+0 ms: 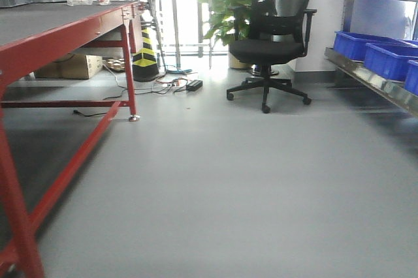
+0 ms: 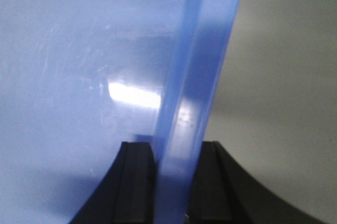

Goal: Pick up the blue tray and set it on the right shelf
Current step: 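Drive the base away from the table toward the steel shelf rack, then drive up to the shelf rack, holding the tray in both grippers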

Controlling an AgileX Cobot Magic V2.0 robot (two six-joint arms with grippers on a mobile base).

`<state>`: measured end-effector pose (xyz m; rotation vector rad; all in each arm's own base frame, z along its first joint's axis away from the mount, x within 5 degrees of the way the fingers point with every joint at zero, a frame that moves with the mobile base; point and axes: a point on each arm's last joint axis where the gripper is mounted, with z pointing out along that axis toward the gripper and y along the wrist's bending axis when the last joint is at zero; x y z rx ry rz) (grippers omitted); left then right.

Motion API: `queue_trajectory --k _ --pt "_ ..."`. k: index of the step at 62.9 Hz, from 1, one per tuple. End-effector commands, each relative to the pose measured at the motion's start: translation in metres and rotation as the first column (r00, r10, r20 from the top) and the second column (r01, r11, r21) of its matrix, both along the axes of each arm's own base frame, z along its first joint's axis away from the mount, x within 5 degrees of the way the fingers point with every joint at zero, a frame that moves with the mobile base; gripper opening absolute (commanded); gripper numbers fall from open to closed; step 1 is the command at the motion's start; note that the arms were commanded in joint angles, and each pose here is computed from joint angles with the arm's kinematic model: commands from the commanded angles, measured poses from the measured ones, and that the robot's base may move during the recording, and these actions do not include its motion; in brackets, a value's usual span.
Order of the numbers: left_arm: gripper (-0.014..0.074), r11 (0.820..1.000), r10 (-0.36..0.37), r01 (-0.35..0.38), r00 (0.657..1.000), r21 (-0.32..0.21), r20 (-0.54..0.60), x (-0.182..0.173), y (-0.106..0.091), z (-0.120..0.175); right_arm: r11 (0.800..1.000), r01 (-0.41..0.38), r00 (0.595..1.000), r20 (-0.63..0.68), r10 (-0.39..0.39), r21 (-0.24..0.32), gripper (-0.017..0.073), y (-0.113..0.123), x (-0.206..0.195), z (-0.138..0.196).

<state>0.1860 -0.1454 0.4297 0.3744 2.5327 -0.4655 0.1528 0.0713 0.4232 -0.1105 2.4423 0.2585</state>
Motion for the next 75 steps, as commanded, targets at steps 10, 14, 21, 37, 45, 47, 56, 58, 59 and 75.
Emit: queue_trajectory --k 10,14,21,37,45,47,56,58,59,75 --pt "-0.0048 0.998 -0.042 0.043 0.999 0.037 -0.021 -0.0129 0.0075 0.0089 1.000 -0.018 0.991 0.130 0.018 -0.002 0.0056 -0.0041 -0.0008 0.0174" --pt "-0.0048 0.998 -0.042 0.043 0.999 0.037 -0.021 -0.0129 0.0075 0.0089 1.000 -0.018 0.992 0.129 0.018 -0.002 0.0056 -0.0040 -0.0006 0.0172" --pt "-0.0048 0.998 -0.042 0.043 0.999 0.042 -0.028 -0.0105 0.0057 0.0068 1.000 -0.018 0.992 0.128 0.018 -0.003 0.0056 -0.0038 -0.0002 0.0170" --pt "-0.0048 0.998 -0.043 0.044 0.999 0.041 -0.031 -0.0103 0.0053 0.0065 1.000 -0.018 0.992 0.128 0.018 -0.003 0.0056 -0.0038 -0.0002 0.0170" --pt "-0.0048 0.998 -0.043 0.044 0.999 0.041 -0.031 -0.0103 0.0053 0.0065 1.000 -0.018 0.992 0.128 0.018 -0.003 0.0056 -0.0038 -0.0002 0.0170" --pt "-0.0048 0.998 -0.043 0.044 0.999 0.041 -0.031 -0.0103 0.0053 0.0065 1.000 -0.018 0.992 0.128 0.018 -0.003 0.0056 -0.0038 -0.0002 0.0170" --pt "-0.0048 0.998 -0.043 0.044 0.999 0.041 -0.031 -0.0103 0.0053 0.0065 1.000 -0.018 0.992 0.128 0.018 -0.003 0.0056 -0.0038 -0.0002 0.0170" --pt "-0.0048 0.998 -0.043 0.044 0.999 0.041 -0.031 -0.0103 0.0053 0.0065 1.000 -0.018 0.992 0.127 0.018 -0.003 0.0056 -0.0038 -0.0003 0.0170" --pt "-0.0048 0.998 -0.043 0.044 0.999 0.041 -0.031 -0.0103 0.0053 0.0065 1.000 -0.018 0.992 0.127 0.018 -0.003 0.0056 -0.0038 -0.0003 0.0170" --pt "-0.0048 0.998 -0.043 0.044 0.999 0.041 -0.031 -0.0103 0.0053 0.0065 1.000 -0.018 0.992 0.127 0.018 -0.003 0.0056 -0.0038 -0.0003 0.0170"
